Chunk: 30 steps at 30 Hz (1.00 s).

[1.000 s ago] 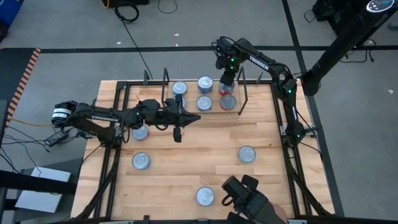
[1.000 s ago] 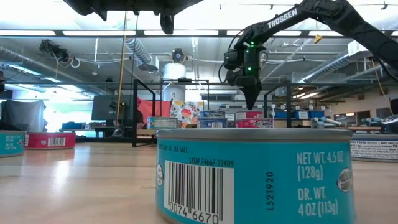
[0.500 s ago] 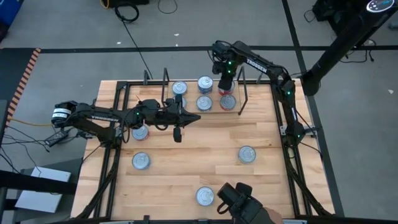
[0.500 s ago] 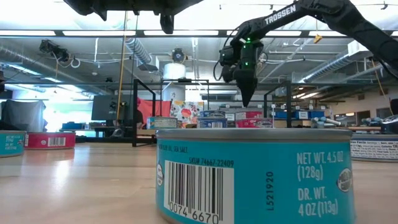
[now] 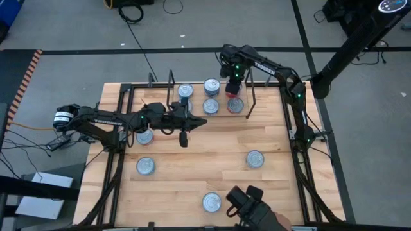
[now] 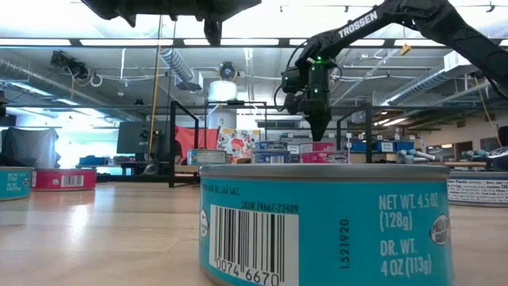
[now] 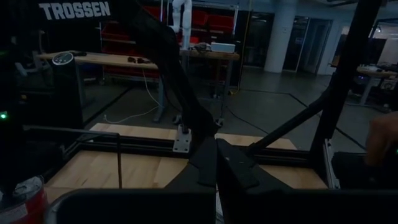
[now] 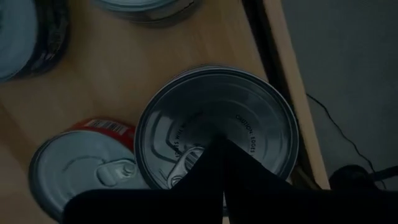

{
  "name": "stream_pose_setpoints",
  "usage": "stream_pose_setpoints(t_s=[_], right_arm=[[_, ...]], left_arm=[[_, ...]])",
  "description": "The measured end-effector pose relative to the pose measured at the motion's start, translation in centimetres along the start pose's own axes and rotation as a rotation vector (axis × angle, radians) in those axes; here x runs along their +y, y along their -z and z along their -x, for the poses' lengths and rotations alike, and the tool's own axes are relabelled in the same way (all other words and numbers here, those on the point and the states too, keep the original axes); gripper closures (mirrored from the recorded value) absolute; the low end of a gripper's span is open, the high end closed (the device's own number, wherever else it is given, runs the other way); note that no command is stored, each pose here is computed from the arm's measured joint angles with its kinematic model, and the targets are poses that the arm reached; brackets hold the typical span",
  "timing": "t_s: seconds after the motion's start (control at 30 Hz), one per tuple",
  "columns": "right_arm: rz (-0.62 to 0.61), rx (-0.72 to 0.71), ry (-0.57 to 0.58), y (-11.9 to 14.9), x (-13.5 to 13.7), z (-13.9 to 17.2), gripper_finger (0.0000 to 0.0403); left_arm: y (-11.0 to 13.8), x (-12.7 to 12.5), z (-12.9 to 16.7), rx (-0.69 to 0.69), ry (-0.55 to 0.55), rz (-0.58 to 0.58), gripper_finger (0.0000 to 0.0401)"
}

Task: Stack canned seafood by type on shelf
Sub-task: Stack the bottom right red tuna can on top of the other red tuna can on the shelf, then move the middle left light blue tuna can to the center of the table

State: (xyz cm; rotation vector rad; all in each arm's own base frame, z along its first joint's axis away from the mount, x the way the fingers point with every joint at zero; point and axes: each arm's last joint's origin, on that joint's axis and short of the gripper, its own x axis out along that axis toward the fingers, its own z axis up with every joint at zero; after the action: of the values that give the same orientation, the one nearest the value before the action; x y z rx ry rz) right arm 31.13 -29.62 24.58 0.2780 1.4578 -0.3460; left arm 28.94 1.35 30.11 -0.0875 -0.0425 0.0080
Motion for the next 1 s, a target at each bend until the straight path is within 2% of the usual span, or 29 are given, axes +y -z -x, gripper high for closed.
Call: stream_pose_setpoints(t_s=[0.4, 0.5, 0.63, 0.73, 0.83, 1.0], right_arm=[[-0.032, -0.008, 0.053, 0.0, -0.8, 0.2, 0.0394], [-0.033, -0.04, 0.068, -0.4, -1.0, 1.2, 0.0393], [-0.035, -0.113, 0.091, -0.9, -0.6, 4.2, 0.0393], [-0.018, -0.155, 0.073, -1.2, 0.6, 6.3, 0.0393], [0.024, -0.22, 0.04, -1.6, 2.4, 8.3, 0.0397], [0.084, -0.392, -0.109, -1.9, 6.1, 11.3, 0.04]], left_arm=[[0.1, 0.1, 0.1, 0.018, -0.008, 0.0, 0.0398], [-0.4, 0.1, 0.8, 0.031, -0.03, -0.007, 0.0398], [-1.4, 0.1, 2.2, 0.054, -0.043, -0.035, 0.0398], [-2.0, -0.1, 3.5, 0.087, -0.023, -0.038, 0.0398], [-1.8, -0.3, 4.6, 0.178, 0.012, -0.021, 0.0398], [-0.7, -1.3, 6.5, 0.377, 0.043, 0.013, 0.0398]])
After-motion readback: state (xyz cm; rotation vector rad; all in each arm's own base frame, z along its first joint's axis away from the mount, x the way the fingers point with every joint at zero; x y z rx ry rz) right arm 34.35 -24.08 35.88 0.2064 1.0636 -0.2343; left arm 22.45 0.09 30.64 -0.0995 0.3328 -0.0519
